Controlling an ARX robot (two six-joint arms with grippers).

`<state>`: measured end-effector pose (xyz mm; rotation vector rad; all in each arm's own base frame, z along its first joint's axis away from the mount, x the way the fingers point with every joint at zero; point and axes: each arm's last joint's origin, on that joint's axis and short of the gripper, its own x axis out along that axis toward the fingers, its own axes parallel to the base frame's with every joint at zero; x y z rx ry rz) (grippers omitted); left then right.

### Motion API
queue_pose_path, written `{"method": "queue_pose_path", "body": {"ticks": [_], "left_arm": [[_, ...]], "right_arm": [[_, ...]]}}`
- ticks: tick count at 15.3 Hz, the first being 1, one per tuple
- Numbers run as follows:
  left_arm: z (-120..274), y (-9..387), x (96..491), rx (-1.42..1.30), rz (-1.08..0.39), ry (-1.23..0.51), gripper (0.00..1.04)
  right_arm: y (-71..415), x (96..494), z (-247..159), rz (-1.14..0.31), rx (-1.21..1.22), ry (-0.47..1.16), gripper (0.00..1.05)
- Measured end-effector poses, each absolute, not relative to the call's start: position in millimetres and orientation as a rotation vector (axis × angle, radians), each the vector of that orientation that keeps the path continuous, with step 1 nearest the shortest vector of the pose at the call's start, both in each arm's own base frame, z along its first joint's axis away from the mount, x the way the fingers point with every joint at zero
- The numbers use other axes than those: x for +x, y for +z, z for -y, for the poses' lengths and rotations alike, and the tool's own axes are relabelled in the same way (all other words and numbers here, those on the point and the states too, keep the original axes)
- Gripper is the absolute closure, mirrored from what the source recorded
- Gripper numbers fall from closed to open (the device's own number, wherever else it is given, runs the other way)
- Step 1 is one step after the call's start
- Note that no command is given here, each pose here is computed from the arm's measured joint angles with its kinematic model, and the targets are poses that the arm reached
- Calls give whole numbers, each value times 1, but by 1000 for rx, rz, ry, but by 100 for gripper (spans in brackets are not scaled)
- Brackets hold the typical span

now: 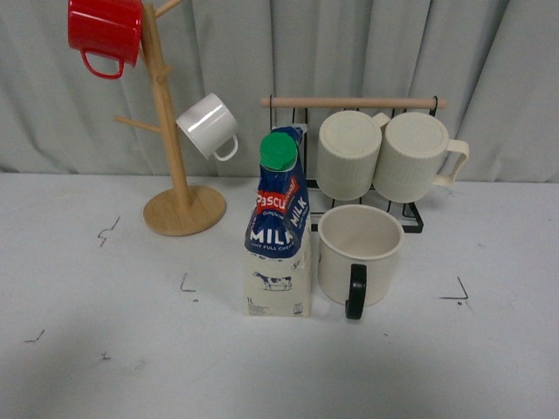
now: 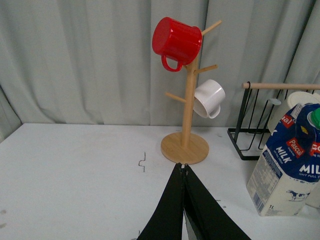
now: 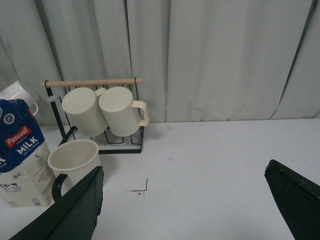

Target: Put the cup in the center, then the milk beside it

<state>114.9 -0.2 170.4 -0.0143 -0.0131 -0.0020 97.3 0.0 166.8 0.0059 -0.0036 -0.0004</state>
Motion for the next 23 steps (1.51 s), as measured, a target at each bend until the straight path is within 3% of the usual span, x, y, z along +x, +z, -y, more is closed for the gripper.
{"method": "queue_pose_path", "body": {"ticks": [6, 7, 8, 10, 12, 18, 19, 23], "left_arm": [[0, 170, 108, -15, 11, -2, 103], [0, 163, 101, -14, -46, -5, 103], [0, 168, 97, -14, 18, -2, 103], [0, 166, 98, -14, -5, -1, 103], [0, 166, 98, -14, -2, -2, 87], [0, 166, 98, -14, -1, -2, 10], [0, 166, 98, -14, -1, -2, 5], [0, 166, 98, -14, -1, -2, 7]], "right_arm": [[167, 97, 0, 4, 6, 0, 6], [167, 97, 0, 4, 6, -1, 6], [167, 97, 0, 4, 6, 0, 6], [167, 97, 0, 4, 6, 0, 6], [167, 97, 0, 4, 6, 0, 6], [167, 97, 0, 4, 6, 0, 6], [167, 97, 0, 4, 6, 0, 6], [167, 97, 0, 4, 6, 0, 6]]}}
